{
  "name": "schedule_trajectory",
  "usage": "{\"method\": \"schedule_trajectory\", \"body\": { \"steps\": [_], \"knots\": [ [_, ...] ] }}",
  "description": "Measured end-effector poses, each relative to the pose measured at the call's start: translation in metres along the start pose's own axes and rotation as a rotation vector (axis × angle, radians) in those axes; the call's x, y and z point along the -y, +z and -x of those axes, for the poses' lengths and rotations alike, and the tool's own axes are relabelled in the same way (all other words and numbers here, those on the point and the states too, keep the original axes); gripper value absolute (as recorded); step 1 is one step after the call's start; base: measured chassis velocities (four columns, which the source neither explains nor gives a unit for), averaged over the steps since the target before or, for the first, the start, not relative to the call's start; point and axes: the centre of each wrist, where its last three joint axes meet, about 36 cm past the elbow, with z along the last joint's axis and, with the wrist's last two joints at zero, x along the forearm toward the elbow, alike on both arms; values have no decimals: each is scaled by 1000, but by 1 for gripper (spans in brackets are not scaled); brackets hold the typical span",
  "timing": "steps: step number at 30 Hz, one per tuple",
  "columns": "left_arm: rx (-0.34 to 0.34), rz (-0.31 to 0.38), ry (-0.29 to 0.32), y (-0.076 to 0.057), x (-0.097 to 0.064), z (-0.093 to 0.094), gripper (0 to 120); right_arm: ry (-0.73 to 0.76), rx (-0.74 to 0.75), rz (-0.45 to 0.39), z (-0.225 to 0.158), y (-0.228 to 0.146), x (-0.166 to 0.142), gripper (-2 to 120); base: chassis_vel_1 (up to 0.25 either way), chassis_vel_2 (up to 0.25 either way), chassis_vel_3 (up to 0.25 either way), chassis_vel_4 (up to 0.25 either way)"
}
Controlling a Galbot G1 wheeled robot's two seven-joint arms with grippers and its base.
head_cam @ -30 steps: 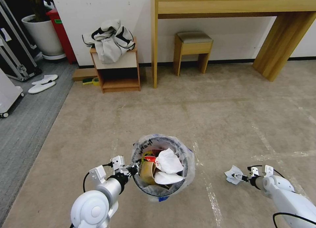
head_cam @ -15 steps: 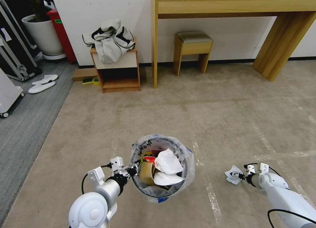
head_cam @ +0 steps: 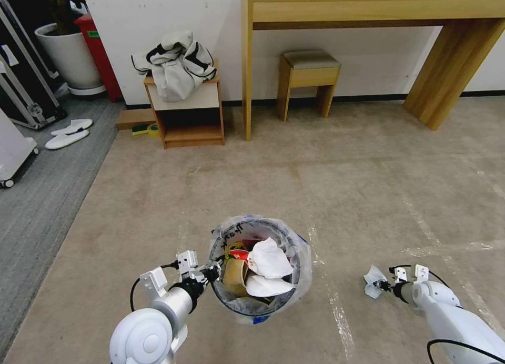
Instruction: Pick up the trash bin and place the garbage on the floor into it.
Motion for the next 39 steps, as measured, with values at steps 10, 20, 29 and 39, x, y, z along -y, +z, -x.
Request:
{"method": "schedule_trajectory", "body": {
  "steps": [10, 20, 29, 39],
  "knots": [
    [1, -5, 10, -1, 3, 0, 1, -4, 10, -3, -12, -1, 9, 0, 0, 0, 0, 0],
    [-8, -1, 3, 0, 1, 1, 1, -31, 81, -13, -50, -9, 23, 0, 0, 0, 0, 0],
    [-21, 2, 1, 4, 1, -2, 1, -98, 208, -86, -126, -22, 13, 0, 0, 0, 0, 0],
    [-1, 3, -4, 4, 4, -12, 1, -171, 308, -178, -174, -41, -24, 0, 0, 0, 0, 0]
  ]
}}
